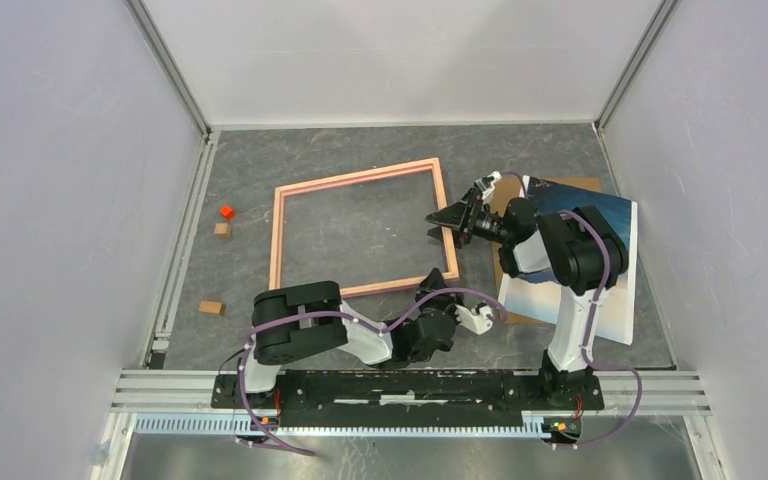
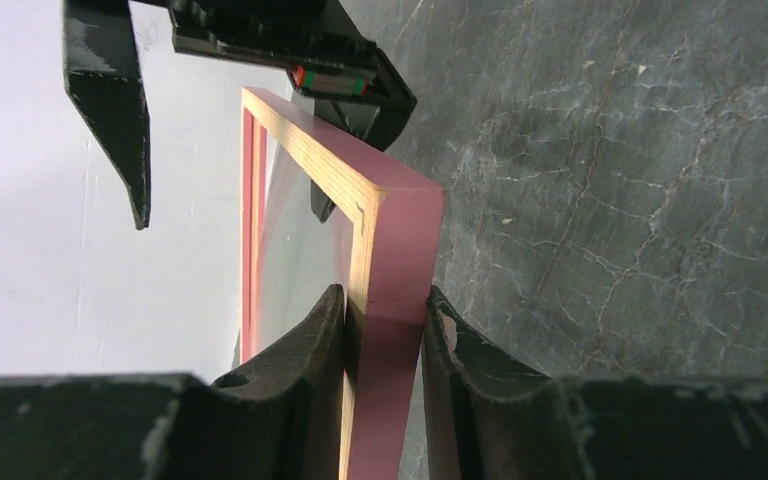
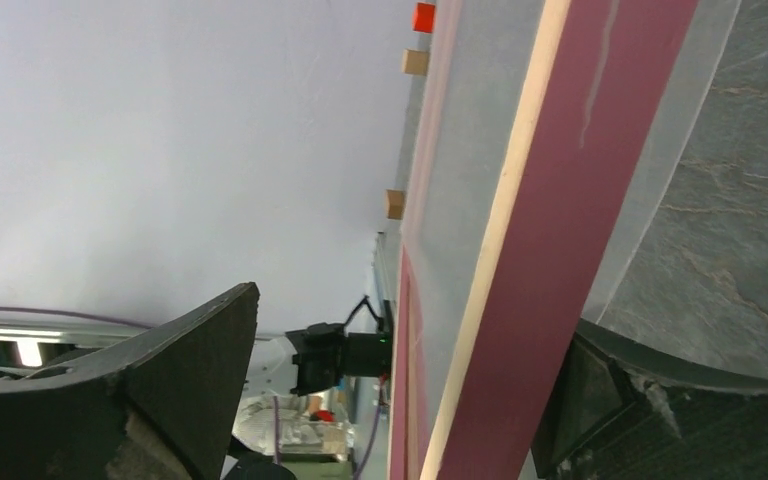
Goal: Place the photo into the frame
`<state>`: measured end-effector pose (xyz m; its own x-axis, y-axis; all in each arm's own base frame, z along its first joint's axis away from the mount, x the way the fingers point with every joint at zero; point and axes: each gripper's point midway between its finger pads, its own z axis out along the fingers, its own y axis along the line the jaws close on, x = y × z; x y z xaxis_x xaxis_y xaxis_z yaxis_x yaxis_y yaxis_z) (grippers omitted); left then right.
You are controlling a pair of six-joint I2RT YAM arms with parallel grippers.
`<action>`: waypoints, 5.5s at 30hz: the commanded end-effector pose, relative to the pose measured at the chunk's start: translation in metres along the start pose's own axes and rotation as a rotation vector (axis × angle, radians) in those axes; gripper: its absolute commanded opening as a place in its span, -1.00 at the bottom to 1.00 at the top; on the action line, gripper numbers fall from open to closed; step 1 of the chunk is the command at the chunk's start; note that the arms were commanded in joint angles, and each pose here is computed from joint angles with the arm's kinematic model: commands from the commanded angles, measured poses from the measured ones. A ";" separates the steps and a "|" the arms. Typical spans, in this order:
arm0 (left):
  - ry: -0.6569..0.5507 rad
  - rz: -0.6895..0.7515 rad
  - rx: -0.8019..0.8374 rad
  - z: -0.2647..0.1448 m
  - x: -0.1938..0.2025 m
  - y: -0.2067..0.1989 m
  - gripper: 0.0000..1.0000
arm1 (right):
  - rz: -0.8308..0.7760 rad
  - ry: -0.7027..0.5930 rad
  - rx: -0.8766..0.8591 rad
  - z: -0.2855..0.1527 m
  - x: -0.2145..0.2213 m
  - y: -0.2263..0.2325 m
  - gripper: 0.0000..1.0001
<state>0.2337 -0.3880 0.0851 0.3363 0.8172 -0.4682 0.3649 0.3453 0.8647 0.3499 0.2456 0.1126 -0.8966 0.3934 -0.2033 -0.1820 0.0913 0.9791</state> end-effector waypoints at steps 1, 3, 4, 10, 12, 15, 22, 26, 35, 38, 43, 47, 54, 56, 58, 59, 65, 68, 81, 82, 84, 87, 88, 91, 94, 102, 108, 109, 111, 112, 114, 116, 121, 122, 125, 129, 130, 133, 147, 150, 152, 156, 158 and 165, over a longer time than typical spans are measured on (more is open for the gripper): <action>-0.027 -0.273 -0.066 0.000 -0.016 0.014 -0.63 | -0.226 -0.044 0.113 -0.016 -0.022 -0.002 0.96; -0.039 -0.314 -0.092 -0.004 -0.018 0.023 -0.67 | -0.296 -0.046 0.253 -0.027 -0.034 -0.020 0.96; -0.044 -0.328 -0.099 -0.005 -0.018 0.026 -0.68 | -0.335 -0.054 0.290 -0.033 -0.042 -0.022 0.96; -0.058 -0.399 -0.176 -0.014 -0.021 0.055 -0.78 | -0.291 -0.108 0.352 -0.057 -0.054 -0.033 0.96; -0.072 -0.435 -0.164 -0.018 -0.023 0.060 -0.77 | -0.269 -0.117 0.356 -0.057 -0.054 -0.034 0.96; -0.095 -0.484 -0.135 -0.025 -0.026 0.067 -0.77 | -0.245 -0.149 0.329 -0.055 -0.055 -0.025 0.96; -0.104 -0.521 -0.128 -0.029 -0.033 0.079 -0.77 | -0.143 -0.147 0.042 -0.023 -0.032 0.030 0.96; -0.118 -0.571 -0.137 -0.036 -0.036 0.091 -0.76 | -0.063 -0.177 -0.132 -0.023 -0.025 0.060 0.96; -0.138 -0.606 -0.130 -0.043 -0.038 0.105 -0.76 | -0.111 -0.199 -0.205 -0.033 -0.022 0.083 0.96; -0.148 -0.631 -0.122 -0.048 -0.039 0.109 -0.76 | -0.147 -0.211 -0.201 -0.038 -0.024 0.088 0.96; -0.153 -0.642 -0.109 -0.054 -0.039 0.116 -0.76 | -0.194 -0.197 -0.128 -0.036 -0.022 0.086 0.96; -0.160 -0.657 -0.100 -0.056 -0.041 0.120 -0.75 | -0.231 -0.195 -0.005 -0.028 -0.021 0.066 0.96; -0.167 -0.675 -0.094 -0.058 -0.043 0.122 -0.75 | -0.256 -0.135 -0.002 -0.005 -0.008 0.073 0.96; -0.169 -0.676 -0.094 -0.059 -0.042 0.123 -0.75 | -0.269 -0.122 -0.005 0.001 -0.004 0.076 0.96; -0.169 -0.676 -0.093 -0.060 -0.041 0.124 -0.75 | -0.279 -0.115 0.009 0.004 -0.002 0.076 0.96; -0.170 -0.677 -0.092 -0.061 -0.041 0.124 -0.75 | -0.282 -0.110 0.021 0.007 -0.001 0.075 0.96; -0.178 -0.668 -0.078 -0.061 -0.043 0.123 -0.75 | -0.261 -0.070 0.055 0.021 0.014 0.067 0.96; -0.180 -0.654 -0.065 -0.058 -0.045 0.118 -0.75 | -0.245 -0.033 0.039 0.030 0.021 0.068 0.96; -0.172 -0.603 0.001 -0.043 -0.045 0.078 -0.63 | -0.180 0.051 -0.160 0.040 0.036 0.097 0.81; -0.171 -0.603 0.007 -0.043 -0.045 0.075 -0.61 | -0.185 0.047 -0.162 0.039 0.034 0.098 0.78; -0.168 -0.609 0.011 -0.042 -0.044 0.072 -0.48 | -0.192 0.036 -0.154 0.036 0.031 0.094 0.74; -0.152 -0.621 0.038 -0.042 -0.041 0.065 -0.15 | -0.194 0.015 -0.169 0.027 0.026 0.093 0.67; -0.153 -0.627 0.061 -0.043 -0.043 0.062 0.05 | -0.189 0.012 -0.175 0.025 0.025 0.093 0.64; -0.126 -0.657 0.192 -0.045 -0.047 0.041 0.67 | -0.185 0.008 -0.193 0.021 0.021 0.091 0.55; -0.100 -0.693 0.329 -0.053 -0.056 0.025 0.94 | -0.173 0.012 -0.210 0.021 0.021 0.088 0.47; -0.088 -0.984 0.661 -0.101 -0.079 0.055 1.00 | -0.160 0.027 -0.221 0.022 0.023 0.081 0.39; -0.114 -1.391 0.702 -0.113 -0.051 0.164 1.00 | -0.159 0.033 -0.215 0.022 0.025 0.076 0.43; -0.101 -1.434 0.645 -0.111 -0.041 0.185 1.00 | -0.157 0.034 -0.215 0.023 0.024 0.076 0.43; -0.122 -1.492 0.602 -0.114 -0.030 0.218 1.00 | -0.155 0.036 -0.213 0.024 0.024 0.074 0.44; -0.126 -1.512 0.569 -0.116 -0.024 0.233 1.00 | -0.152 0.037 -0.211 0.024 0.024 0.073 0.44; -0.022 -1.554 0.373 -0.110 0.011 0.257 1.00 | -0.147 0.039 -0.210 0.024 0.025 0.071 0.44; 0.175 -1.579 0.106 -0.106 0.067 0.274 1.00 | -0.149 0.038 -0.212 0.023 0.024 0.072 0.43; 0.536 -1.739 -0.340 -0.111 0.200 0.272 1.00 | -0.167 0.027 -0.226 0.023 0.021 0.073 0.49; 0.562 -1.778 -0.370 -0.110 0.217 0.266 1.00 | -0.170 0.026 -0.230 0.023 0.021 0.073 0.53; 0.662 -1.885 -0.494 -0.110 0.273 0.243 1.00 | -0.175 0.011 -0.235 0.023 0.018 0.072 0.60; 0.720 -1.906 -0.608 -0.111 0.316 0.221 1.00 | -0.187 0.000 -0.261 0.022 0.018 0.076 0.47; 0.759 -1.887 -0.674 -0.118 0.332 0.221 1.00 | -0.193 -0.001 -0.270 0.021 0.018 0.078 0.42; 0.789 -1.826 -0.686 -0.116 0.347 0.222 1.00 | -0.210 0.003 -0.302 0.019 0.019 0.086 0.31; 0.861 -1.822 -0.492 -0.103 0.364 0.201 1.00 | -0.208 -0.003 -0.257 0.014 0.019 0.074 0.44; 0.866 -1.809 -0.478 -0.104 0.364 0.198 1.00 | -0.233 -0.015 -0.156 0.014 0.015 0.053 0.54; 0.867 -1.812 -0.452 -0.104 0.363 0.193 1.00 | -0.231 -0.016 -0.136 0.015 0.014 0.048 0.56; 0.884 -1.810 -0.445 -0.105 0.364 0.187 1.00 | -0.226 -0.020 -0.167 0.015 0.014 0.053 0.38; 0.878 -1.808 -0.446 -0.104 0.365 0.187 1.00 | -0.221 -0.018 -0.185 0.014 0.015 0.056 0.00; 0.873 -1.794 -0.434 -0.103 0.364 0.189 1.00 | -0.216 -0.040 -0.131 0.010 0.011 0.043 0.41</action>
<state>0.3270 0.0228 0.0909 -0.5515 -0.6241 -0.5535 -0.5409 0.7726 -0.3324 0.3326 0.2701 0.1332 -0.8785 0.3798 -0.2897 -0.2924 0.0521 0.9549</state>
